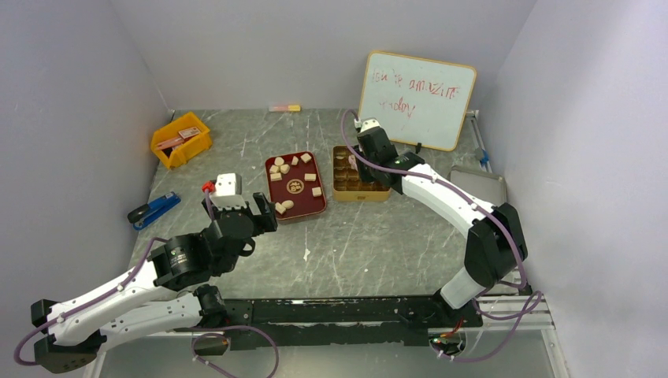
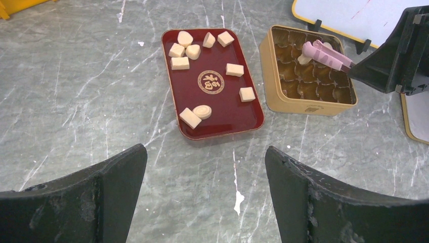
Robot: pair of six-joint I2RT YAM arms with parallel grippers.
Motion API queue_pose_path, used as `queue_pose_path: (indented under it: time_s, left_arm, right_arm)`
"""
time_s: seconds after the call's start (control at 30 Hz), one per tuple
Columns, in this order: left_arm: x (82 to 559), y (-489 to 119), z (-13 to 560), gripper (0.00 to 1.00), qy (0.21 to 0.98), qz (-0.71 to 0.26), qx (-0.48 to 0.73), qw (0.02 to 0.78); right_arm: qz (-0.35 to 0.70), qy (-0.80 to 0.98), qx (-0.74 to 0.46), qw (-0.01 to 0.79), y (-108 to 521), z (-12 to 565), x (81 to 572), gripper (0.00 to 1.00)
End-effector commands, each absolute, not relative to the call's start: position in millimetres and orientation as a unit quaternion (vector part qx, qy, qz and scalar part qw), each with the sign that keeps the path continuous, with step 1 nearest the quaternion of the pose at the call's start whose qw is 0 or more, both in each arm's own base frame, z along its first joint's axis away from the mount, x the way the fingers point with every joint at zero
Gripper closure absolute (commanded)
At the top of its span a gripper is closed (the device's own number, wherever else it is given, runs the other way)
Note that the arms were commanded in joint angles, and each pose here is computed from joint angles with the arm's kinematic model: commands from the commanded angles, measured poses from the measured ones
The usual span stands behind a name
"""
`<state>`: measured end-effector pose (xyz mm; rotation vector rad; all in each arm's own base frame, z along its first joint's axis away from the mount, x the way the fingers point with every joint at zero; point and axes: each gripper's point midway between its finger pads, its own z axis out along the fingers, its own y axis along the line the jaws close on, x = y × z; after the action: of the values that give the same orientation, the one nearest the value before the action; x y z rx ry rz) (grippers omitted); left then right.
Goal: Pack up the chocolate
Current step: Place the fake chocolate in the packing box.
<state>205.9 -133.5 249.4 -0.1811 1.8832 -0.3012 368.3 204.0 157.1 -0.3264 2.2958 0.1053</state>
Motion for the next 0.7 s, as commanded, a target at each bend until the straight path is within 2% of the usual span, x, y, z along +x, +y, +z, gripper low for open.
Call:
queue_pose_path:
  time_s: [0.0, 0.67]
  left_arm:
    - [206.5, -136.1, 260.4, 0.09, 0.796, -0.147, -0.092, 0.580]
    - [205.9, -134.1, 260.4, 0.09, 0.796, -0.145, -0.093, 0.581]
  right_arm:
    - [0.056, 0.896, -0.124, 0.423, 211.7, 168.1, 378.8, 0.70]
    - [0.062, 0.891, -0.128, 0.430, 219.2, 176.1, 388.3, 0.68]
